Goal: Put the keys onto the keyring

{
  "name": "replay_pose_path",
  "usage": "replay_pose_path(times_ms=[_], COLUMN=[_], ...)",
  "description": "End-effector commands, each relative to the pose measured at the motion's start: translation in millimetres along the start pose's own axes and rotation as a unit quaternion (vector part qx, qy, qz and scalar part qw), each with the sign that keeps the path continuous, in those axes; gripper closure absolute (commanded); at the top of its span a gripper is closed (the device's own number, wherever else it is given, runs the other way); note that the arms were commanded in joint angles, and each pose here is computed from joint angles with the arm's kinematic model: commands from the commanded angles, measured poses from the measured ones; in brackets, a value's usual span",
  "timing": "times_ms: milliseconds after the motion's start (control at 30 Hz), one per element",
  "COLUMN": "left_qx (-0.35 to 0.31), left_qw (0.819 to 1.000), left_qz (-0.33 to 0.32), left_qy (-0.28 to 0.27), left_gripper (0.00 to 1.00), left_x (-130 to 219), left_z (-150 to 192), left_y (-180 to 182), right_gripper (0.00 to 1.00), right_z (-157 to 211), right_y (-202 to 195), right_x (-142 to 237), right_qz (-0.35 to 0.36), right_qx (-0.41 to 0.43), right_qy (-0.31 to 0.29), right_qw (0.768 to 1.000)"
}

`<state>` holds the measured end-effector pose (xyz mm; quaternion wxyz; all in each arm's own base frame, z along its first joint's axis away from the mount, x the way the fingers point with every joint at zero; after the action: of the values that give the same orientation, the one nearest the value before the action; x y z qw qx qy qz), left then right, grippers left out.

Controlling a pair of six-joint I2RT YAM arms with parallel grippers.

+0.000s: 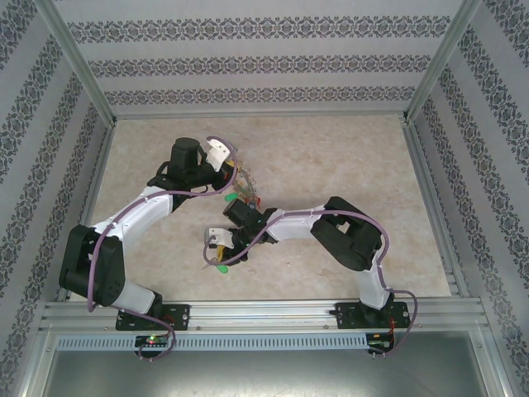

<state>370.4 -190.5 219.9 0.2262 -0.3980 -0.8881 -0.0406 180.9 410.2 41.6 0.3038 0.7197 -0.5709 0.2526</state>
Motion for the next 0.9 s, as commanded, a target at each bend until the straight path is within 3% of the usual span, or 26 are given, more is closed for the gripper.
replay_pose_path(times_ms=[0,300,533,733,867], left_qx=[-0.011,-0.008,-0.02,-0.026,-0.028], left_qw=[0.999,0.999,0.998,0.995,0.995], left_qz=[0.0,0.003,0.038,0.081,0.093], left_qy=[-0.034,-0.032,-0.038,-0.041,-0.035], left_gripper=[1.0,1.0,1.0,1.0,1.0], left_x=[13,15,19,20,19], left_z=[-20,-19,-17,-12,-9], left_y=[-2,-3,-17,-31,-37], right_gripper=[0.81,0.94,0.98,1.0,1.0], right_z=[2,-1,9,45,80], right_y=[7,8,7,20,26], right_x=[-2,10,55,103,125], right_qz=[-0.025,-0.006,0.069,0.168,0.22], right_qx=[-0.003,0.005,-0.054,-0.134,-0.218], right_qy=[0.001,-0.005,-0.028,-0.056,-0.07], right_qw=[1.0,1.0,0.996,0.975,0.948])
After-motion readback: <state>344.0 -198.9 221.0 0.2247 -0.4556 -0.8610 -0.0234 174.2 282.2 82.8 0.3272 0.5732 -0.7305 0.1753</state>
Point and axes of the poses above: each hand's point on the last joint's axis, 136 mm out from that joint toward the fingers, its own x axis back along the fingers, its own y axis along the line the jaws close on, z = x × y, the point moved 3 cm from there along x, back along the fingers, and after that the axes turned 3 degrees about x, right-handed, at the moved point
